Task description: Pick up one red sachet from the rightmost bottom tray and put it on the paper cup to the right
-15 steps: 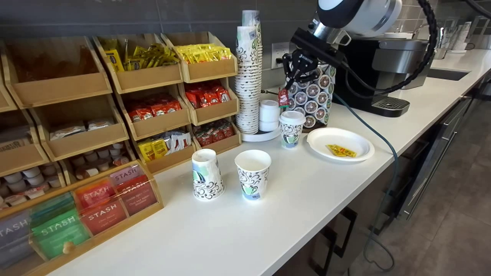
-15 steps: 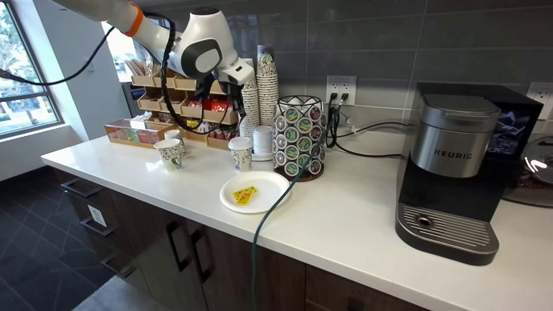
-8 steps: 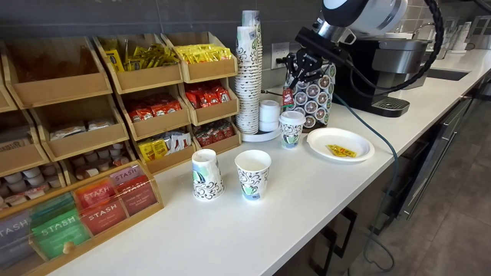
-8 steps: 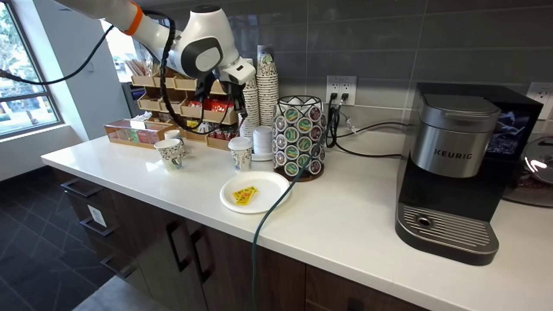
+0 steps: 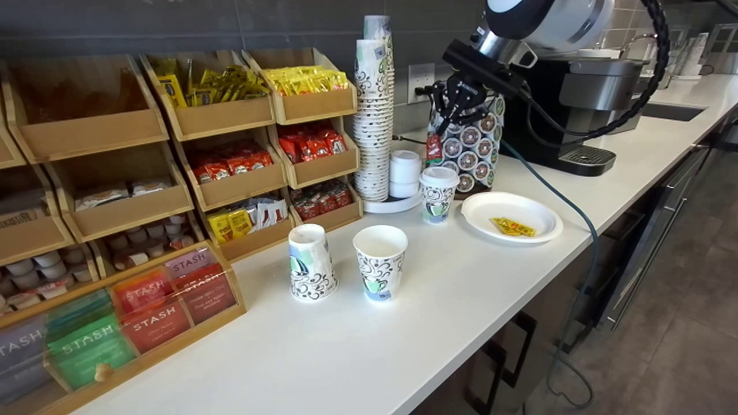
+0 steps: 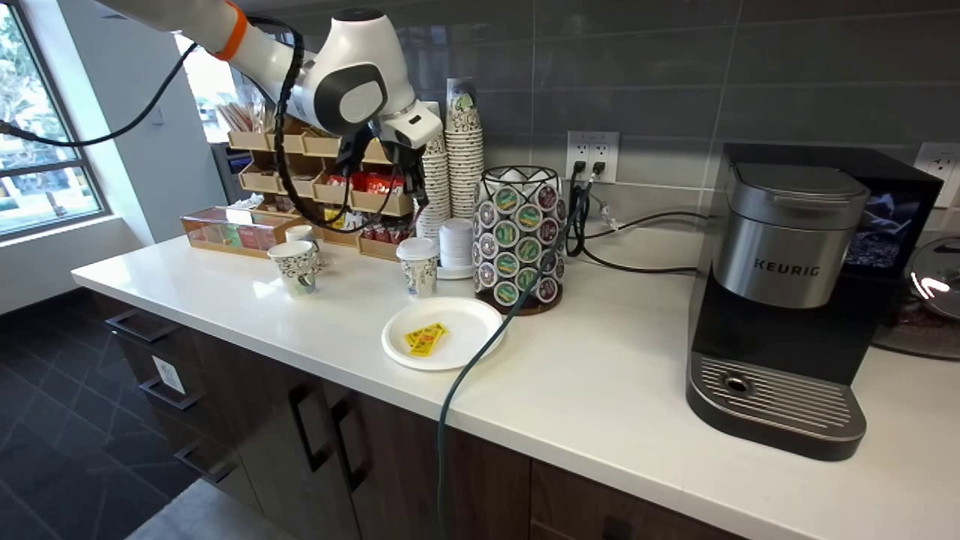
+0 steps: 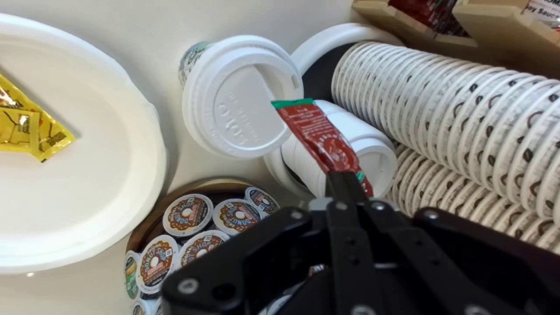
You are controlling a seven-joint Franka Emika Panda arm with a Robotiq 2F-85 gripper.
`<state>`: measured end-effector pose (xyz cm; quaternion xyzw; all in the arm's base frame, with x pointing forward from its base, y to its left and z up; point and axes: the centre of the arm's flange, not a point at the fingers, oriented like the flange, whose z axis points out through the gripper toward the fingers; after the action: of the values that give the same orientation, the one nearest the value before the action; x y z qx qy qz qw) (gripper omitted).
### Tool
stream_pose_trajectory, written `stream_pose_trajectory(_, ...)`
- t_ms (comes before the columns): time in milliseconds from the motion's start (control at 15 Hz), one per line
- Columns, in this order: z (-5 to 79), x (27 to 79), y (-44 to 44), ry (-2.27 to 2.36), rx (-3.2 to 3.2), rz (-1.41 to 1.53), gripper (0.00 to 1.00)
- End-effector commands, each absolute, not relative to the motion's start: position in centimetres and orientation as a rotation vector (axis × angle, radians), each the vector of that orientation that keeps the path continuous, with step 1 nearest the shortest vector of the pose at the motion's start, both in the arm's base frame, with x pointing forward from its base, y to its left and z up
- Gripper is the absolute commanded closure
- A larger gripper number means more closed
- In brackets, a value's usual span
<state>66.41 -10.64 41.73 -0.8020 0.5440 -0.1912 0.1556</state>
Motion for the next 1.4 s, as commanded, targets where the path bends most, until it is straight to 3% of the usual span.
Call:
stream_pose_trajectory(0,41.0,66.0,-10.5,1.668,-2.279,-0.463,1.0)
stream_pose_trajectory(1333,38.9,68.2,-10.7,1.898,-2.126,-0.339,1.0)
